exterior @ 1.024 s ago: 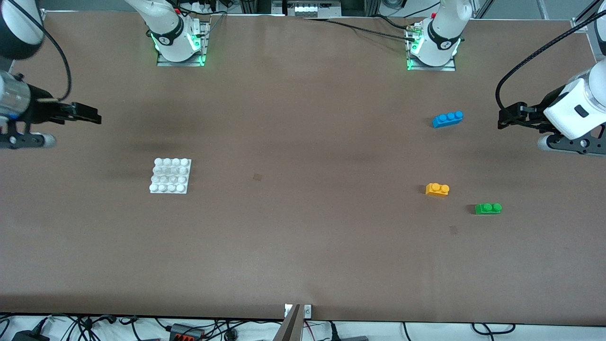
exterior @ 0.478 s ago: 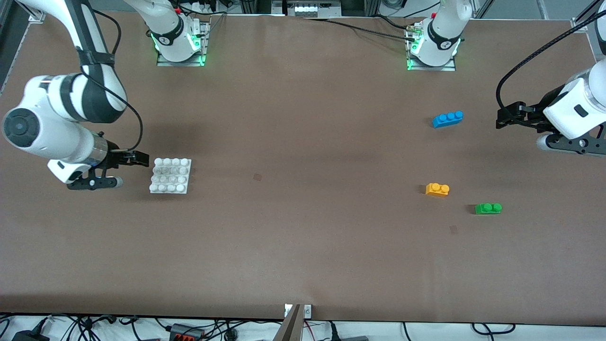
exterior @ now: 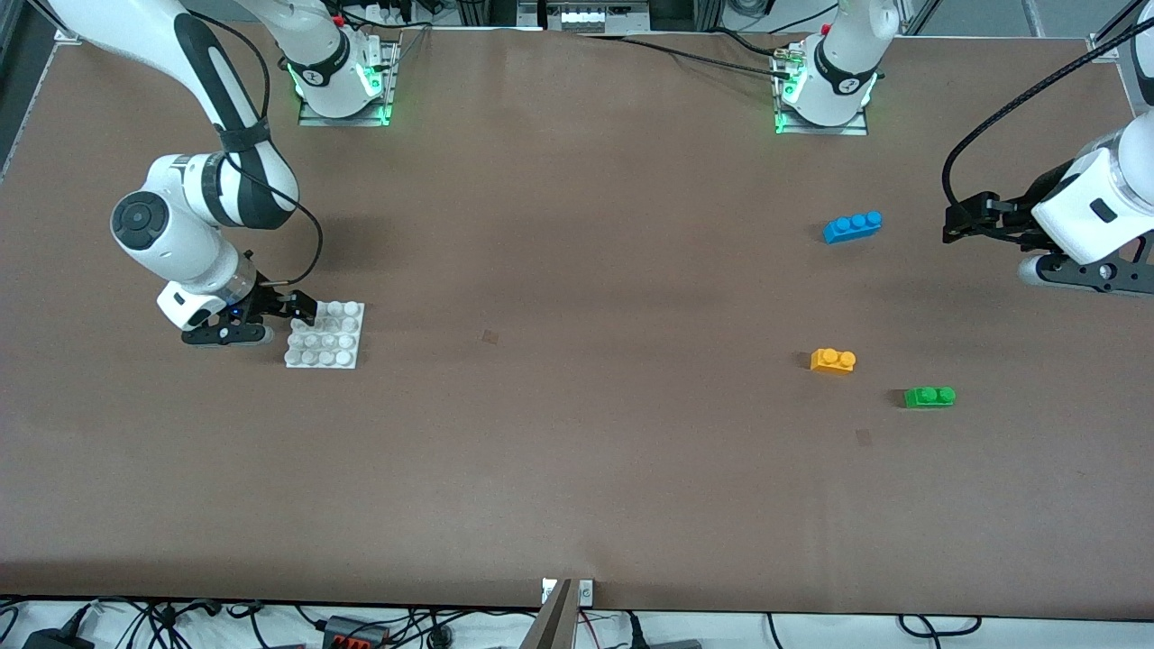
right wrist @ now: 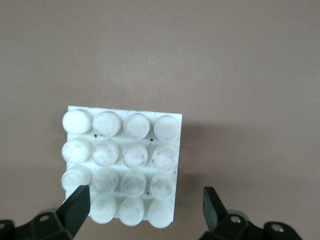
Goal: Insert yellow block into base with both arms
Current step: 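Move the right gripper to the white base while the left gripper reaches the yellow brick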
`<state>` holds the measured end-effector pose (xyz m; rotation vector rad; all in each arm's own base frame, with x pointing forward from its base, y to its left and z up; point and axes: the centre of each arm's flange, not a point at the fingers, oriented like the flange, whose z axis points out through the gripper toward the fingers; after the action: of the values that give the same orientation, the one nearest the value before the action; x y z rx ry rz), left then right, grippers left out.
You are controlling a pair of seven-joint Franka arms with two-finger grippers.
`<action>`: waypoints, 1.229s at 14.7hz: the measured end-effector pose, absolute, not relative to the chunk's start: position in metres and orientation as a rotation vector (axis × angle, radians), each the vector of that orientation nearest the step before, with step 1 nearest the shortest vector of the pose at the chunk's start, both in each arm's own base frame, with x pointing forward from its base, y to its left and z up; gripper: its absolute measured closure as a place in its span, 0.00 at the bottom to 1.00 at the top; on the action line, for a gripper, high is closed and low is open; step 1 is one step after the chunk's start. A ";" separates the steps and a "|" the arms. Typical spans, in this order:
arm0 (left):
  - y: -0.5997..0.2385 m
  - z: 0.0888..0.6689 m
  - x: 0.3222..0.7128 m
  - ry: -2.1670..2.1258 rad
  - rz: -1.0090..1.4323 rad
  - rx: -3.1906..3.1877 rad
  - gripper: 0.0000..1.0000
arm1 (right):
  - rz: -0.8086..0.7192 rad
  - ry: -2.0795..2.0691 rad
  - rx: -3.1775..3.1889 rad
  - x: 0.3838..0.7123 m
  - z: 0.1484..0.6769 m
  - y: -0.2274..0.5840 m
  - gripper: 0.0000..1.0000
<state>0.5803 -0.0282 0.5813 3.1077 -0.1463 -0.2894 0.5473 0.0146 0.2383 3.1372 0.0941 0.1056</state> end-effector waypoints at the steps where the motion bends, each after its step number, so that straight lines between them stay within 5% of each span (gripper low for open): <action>1: -0.028 0.581 0.580 -0.146 -0.291 3.108 0.00 | 0.123 0.094 3.136 0.545 0.233 0.014 0.00; 11: -0.022 0.563 0.588 -0.129 -0.243 3.111 0.00 | 0.289 -0.005 3.125 0.541 0.184 0.013 0.00; 18: -0.008 0.396 0.602 -0.035 -0.089 3.113 0.00 | 0.326 -0.030 3.124 0.546 0.189 0.013 0.00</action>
<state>0.6018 -0.0081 0.3964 3.1129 -0.0354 -0.0891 0.5456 0.0134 0.1891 3.1240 -0.0299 0.3255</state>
